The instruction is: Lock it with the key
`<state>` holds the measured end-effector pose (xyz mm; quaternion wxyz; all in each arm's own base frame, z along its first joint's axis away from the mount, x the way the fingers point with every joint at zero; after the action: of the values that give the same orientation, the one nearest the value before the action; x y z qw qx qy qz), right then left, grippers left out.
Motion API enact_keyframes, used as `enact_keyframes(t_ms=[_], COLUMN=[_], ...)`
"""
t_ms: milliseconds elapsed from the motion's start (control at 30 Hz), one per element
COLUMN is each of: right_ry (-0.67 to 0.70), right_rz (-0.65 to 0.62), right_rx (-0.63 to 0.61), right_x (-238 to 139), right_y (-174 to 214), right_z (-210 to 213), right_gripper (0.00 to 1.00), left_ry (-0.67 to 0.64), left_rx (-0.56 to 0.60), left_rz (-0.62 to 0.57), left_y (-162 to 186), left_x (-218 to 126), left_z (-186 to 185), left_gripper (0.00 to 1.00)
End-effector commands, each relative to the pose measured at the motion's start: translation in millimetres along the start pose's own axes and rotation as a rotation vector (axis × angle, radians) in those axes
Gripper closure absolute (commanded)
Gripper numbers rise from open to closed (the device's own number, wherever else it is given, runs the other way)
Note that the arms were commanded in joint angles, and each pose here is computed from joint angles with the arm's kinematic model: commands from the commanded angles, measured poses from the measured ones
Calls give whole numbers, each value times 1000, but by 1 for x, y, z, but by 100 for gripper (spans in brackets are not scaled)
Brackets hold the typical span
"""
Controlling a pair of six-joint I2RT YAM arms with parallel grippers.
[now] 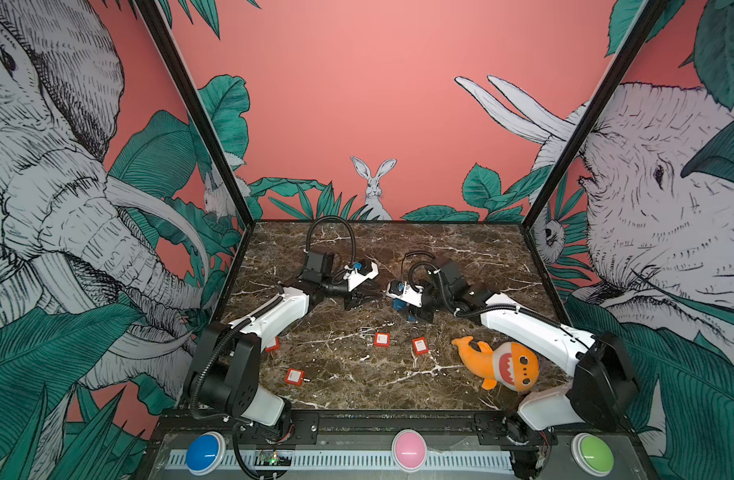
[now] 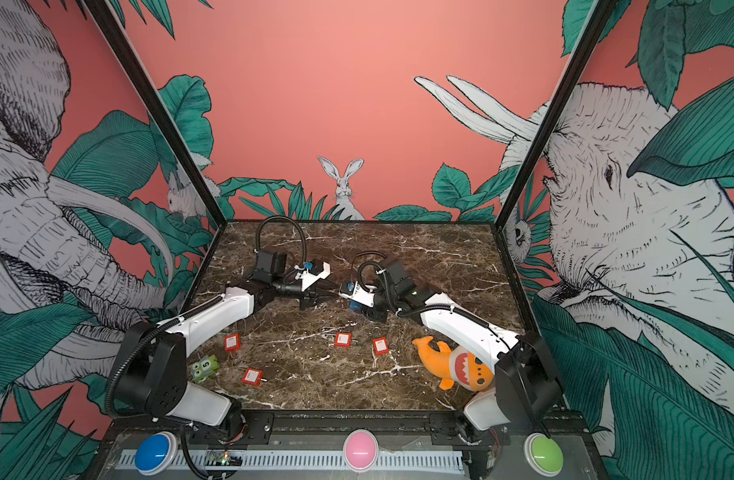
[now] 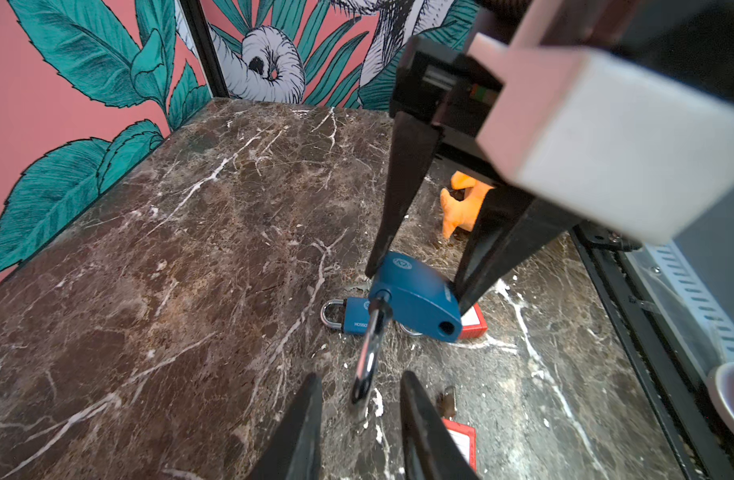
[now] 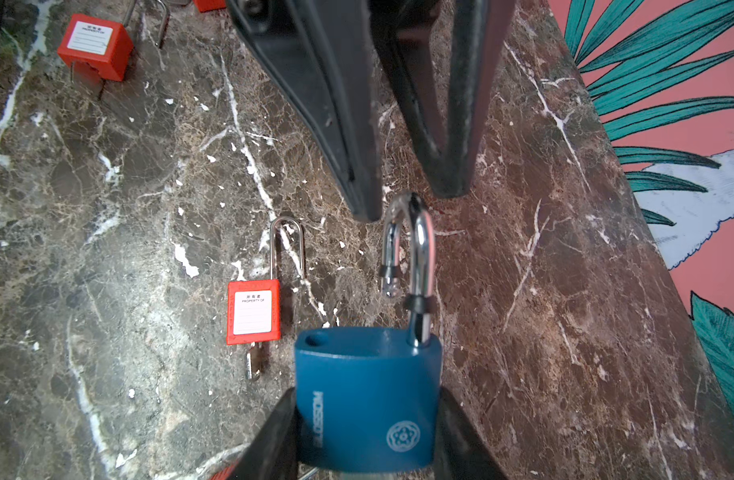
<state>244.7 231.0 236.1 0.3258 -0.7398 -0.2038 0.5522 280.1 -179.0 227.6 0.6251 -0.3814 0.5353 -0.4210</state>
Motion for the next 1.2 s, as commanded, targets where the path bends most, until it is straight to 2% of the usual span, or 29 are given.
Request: enact_keyframes(t_ms=[0, 267, 500, 733, 767, 800, 933, 1033, 1167], right_ry=[31, 33, 25, 31, 31, 29, -35, -97, -125], right_rz=[-100, -116, -118, -117, -115, -111, -82, -27, 0], right_rx=[-55, -63, -70, -79, -79, -76, -39, -18, 64], right_x=[-16, -18, -18, -19, -19, -19, -30, -37, -43], right_y=[-23, -25, -25, -25, -25, -25, -26, -19, -6], right_z=[-6, -7, -5, -6, -5, -5, 0, 6, 5], right_gripper=[75, 75, 75, 74, 73, 67, 38, 32, 31], left_ry=[59, 75, 96, 122, 127, 131, 137, 119, 120], left_rx=[25, 25, 32, 26, 28, 28, 18, 22, 52], left_rz=[-21, 0, -2, -12, -18, -23, -62, -107, -147], left_y=[-7, -5, -6, -5, -6, -7, -10, -9, -8], left_x=[2, 8, 15, 15, 15, 15, 15, 16, 17], left_z=[-3, -5, -6, -8, -8, -8, -8, -10, -16], left_gripper=[66, 69, 77, 97, 100, 100, 100, 100, 100])
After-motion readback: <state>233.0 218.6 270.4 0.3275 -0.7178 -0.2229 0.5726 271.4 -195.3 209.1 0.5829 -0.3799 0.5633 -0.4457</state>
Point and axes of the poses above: each gripper's point midway between its finger pads, its own x axis out along the fingers, its own z axis along the line the jaws close on, y = z × x, the point moved 10 cm from there along -x, back along the fingers, and after that the axes turned 7 degrees about x, right-handed, at the moved point
